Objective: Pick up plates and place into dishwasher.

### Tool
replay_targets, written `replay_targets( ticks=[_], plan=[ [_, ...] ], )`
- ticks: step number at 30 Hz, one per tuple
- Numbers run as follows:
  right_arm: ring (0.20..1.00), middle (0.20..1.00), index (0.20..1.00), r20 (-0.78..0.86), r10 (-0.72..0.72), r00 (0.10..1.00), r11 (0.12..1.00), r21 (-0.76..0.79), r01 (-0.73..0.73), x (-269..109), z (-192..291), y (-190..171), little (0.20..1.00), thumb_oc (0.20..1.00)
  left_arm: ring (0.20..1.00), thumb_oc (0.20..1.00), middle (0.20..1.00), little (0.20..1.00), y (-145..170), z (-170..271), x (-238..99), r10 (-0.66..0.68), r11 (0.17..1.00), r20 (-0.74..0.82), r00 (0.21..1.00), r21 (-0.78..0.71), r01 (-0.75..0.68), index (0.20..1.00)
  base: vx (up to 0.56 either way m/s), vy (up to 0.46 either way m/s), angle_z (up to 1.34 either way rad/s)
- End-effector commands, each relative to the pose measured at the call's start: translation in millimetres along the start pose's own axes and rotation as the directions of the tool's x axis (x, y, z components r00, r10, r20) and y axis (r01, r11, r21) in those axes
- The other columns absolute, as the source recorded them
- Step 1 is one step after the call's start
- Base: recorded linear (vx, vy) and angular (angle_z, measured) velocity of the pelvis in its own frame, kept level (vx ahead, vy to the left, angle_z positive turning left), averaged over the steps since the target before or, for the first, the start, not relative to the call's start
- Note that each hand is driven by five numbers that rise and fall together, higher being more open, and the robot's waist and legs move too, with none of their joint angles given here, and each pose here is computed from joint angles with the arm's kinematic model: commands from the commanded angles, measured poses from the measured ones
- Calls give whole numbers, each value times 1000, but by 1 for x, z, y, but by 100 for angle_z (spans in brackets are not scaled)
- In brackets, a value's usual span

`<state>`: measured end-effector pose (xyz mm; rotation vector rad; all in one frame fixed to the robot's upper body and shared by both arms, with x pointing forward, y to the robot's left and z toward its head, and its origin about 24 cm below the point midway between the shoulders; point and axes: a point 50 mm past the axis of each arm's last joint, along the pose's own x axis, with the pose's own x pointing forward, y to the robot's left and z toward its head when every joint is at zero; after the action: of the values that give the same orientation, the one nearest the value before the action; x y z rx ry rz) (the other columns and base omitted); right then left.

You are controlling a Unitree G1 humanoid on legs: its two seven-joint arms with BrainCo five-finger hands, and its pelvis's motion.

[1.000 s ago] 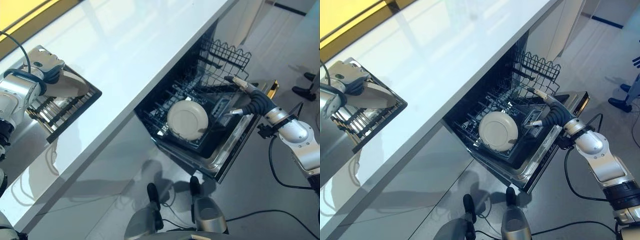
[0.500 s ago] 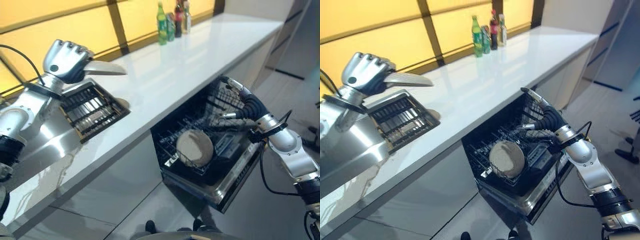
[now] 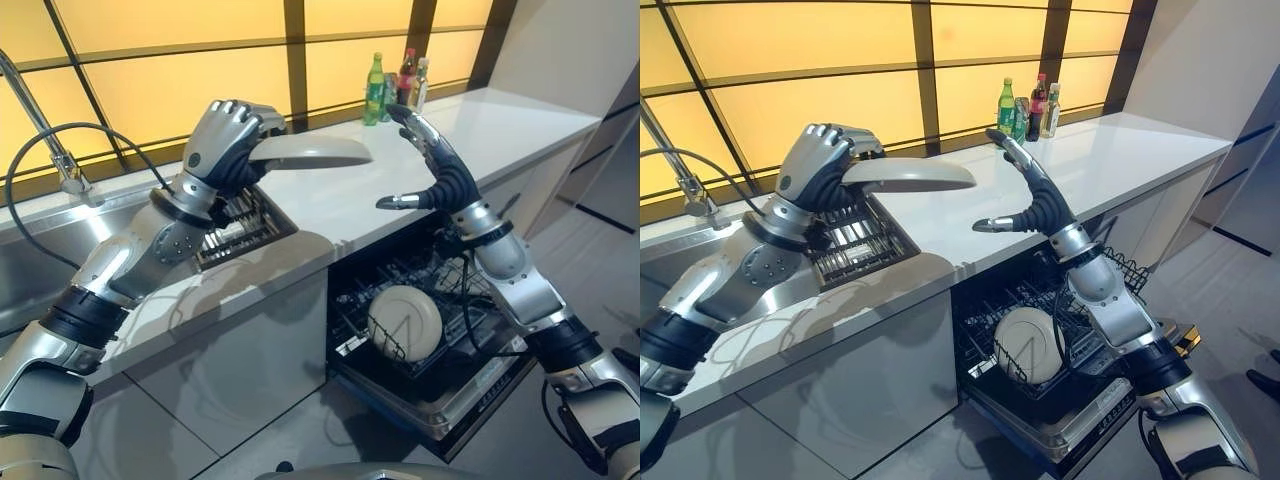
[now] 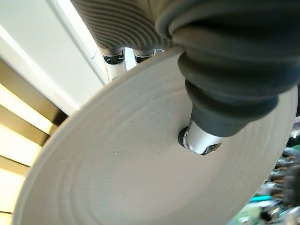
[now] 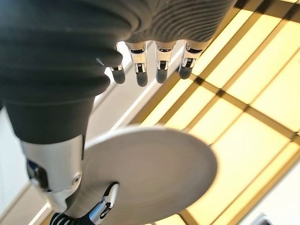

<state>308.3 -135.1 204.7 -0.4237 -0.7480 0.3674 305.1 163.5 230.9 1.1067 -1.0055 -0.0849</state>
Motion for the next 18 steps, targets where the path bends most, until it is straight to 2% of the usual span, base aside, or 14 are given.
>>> replay_targets(
  ticks=[1,9,10,11,12,18],
  plan=[
    [1000,1000,1000,143,-21,990,998,-59,30,32,26,-11,1000,1000,200,200,200,200,22,23,31,120,986,108,987,-133,-105,200,16,-39,0],
    [1000,1000,1000,111,28,993,999,-22,-26,46,20,0,1000,1000,200,200,200,200,8,43,38,87,956,163,983,-292,-36,200,25,-13,1],
    [689,689,689,111,34,993,999,-17,-33,46,20,2,689,689,200,200,200,200,7,45,39,86,954,170,982,-298,-32,200,34,-6,5],
    [511,511,511,112,37,993,999,-4,-36,47,20,4,511,511,200,200,200,200,6,47,40,82,952,180,980,-304,-24,200,27,-5,5],
    [200,200,200,115,40,993,999,5,-41,47,21,5,200,200,200,200,200,200,6,48,40,80,952,186,979,-306,-20,200,24,-5,5],
    [200,200,200,106,50,993,997,54,-56,50,20,9,200,200,200,200,200,200,5,53,44,81,952,210,974,-306,-14,200,12,-2,3]
  ],
)
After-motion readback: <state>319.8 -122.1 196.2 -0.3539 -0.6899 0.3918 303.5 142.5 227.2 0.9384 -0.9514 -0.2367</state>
